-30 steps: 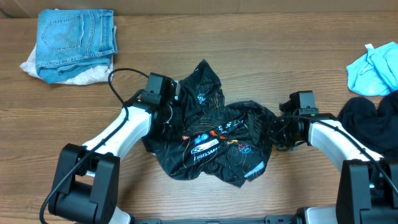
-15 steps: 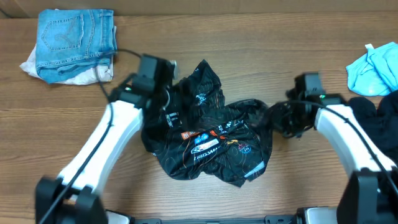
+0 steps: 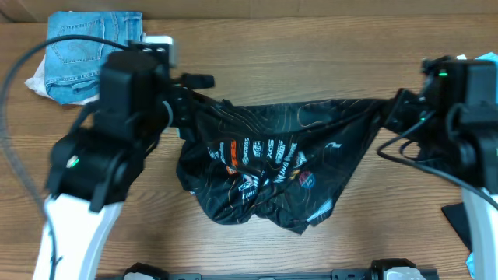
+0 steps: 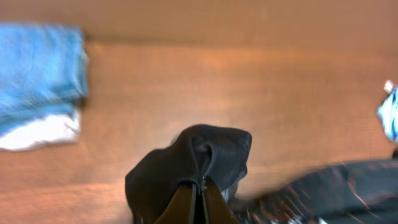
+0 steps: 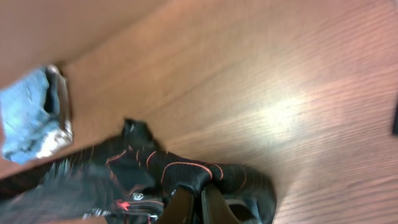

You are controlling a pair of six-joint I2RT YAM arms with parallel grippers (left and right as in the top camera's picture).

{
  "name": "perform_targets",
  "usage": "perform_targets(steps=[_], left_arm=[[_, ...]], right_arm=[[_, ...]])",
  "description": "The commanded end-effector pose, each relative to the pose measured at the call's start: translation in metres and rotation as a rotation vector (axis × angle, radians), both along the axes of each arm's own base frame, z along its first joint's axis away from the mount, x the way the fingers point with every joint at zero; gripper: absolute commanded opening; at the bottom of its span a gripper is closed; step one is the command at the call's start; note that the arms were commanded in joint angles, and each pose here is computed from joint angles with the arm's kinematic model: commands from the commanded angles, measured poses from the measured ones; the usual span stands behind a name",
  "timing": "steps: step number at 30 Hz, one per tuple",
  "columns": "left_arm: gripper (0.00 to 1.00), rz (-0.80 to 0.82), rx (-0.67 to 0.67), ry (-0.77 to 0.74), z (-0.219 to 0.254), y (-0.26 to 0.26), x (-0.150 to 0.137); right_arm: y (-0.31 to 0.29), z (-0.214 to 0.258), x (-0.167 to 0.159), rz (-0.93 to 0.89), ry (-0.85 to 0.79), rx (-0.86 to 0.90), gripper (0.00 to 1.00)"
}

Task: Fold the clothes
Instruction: 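Lift the black jersey with both grippers and stretch it apart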

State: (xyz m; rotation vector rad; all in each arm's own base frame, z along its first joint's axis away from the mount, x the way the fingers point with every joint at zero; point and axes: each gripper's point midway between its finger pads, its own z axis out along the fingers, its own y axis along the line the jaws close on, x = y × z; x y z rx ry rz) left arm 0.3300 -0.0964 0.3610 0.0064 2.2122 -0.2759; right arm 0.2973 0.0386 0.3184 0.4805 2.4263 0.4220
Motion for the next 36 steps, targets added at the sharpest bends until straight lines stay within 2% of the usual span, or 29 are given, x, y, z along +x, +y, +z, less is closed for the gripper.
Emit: perform_targets(steps=[1, 7, 20, 24, 29, 36], left_arm=[[0.04, 0.084, 0.030, -0.193, 0.072, 0.029, -0.025], [0.04, 0.186, 0.042, -0.328, 0.128, 0.060, -0.062], [0.04, 0.212, -0.013, -0.604, 0.229, 0.091, -0.145], [0.04, 0.217, -0.036, -0.662, 0.246, 0.096, -0.161], [0.04, 0.257, -0.031, -0.679, 0.251, 0.102, -0.159], [0.04, 0.478, 0.070, -0.626, 0.245, 0.124, -0.110]], right_arm=[[-0.015, 0.058, -0.009, -0.058, -0.144, -0.056, 0.04], [-0.022, 0.114, -0.029, -0.089, -0.272, -0.073, 0.04], [-0.024, 0.195, -0.072, -0.099, -0.497, -0.053, 0.04], [-0.024, 0.210, -0.081, -0.103, -0.550, -0.045, 0.04], [-0.024, 0.222, -0.083, -0.106, -0.594, -0.042, 0.04], [-0.037, 0.230, -0.054, -0.203, -0.614, -0.033, 0.04]])
